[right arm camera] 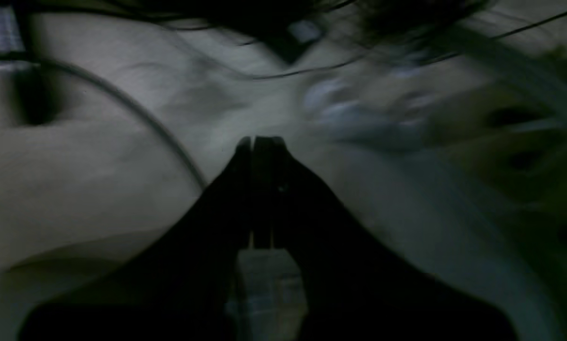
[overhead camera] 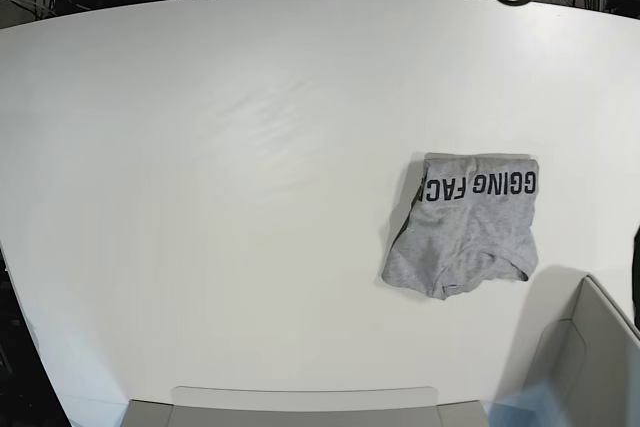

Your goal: Fold the T-shirt properly

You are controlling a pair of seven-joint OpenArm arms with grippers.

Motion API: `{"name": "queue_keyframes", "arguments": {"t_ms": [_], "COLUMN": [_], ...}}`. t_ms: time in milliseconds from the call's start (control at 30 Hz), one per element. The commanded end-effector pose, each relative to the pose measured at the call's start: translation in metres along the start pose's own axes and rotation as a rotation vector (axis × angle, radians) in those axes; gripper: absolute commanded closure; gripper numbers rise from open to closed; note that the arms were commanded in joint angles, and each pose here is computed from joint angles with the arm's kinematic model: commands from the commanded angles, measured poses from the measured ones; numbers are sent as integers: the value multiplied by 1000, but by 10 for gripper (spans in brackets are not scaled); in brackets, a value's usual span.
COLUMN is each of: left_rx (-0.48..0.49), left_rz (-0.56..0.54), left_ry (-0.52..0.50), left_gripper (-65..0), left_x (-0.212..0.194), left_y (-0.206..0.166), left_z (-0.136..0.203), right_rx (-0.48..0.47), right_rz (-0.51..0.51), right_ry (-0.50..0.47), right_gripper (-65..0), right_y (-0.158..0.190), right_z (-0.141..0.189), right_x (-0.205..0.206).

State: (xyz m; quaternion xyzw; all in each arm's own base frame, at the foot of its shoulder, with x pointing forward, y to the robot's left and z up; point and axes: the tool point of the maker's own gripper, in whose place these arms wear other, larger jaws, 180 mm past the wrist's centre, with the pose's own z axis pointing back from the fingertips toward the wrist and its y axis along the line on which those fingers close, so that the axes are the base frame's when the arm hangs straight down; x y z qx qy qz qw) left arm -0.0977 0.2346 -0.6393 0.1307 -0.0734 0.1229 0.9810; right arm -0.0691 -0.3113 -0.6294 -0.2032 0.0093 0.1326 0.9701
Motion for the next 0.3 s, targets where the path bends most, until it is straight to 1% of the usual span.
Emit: {"name": "queue_keyframes", "arguments": {"t_ms": [0, 67, 167, 267], "left_rx": [-3, -3, -10, -19], "left_rz": [-5, -3, 1, 10], "left_ry": [34, 39, 35, 2], "left_gripper": [0, 0, -5, -10], "left_x": [-16, -16, -14, 7], "left_y": [-1, -1, -6, -13], "left_z": [4, 4, 3, -2], "right_rx": [-66, -130, -135, -137], "right_rz": [21, 21, 13, 9], "right_ry": [-13, -23, -37, -43], "right_gripper": [-8, -8, -8, -8], "right_y": [-20, -32, -32, -33], "right_z": [-2, -2, -2, -3], "right_x": [6, 15, 26, 30]}}
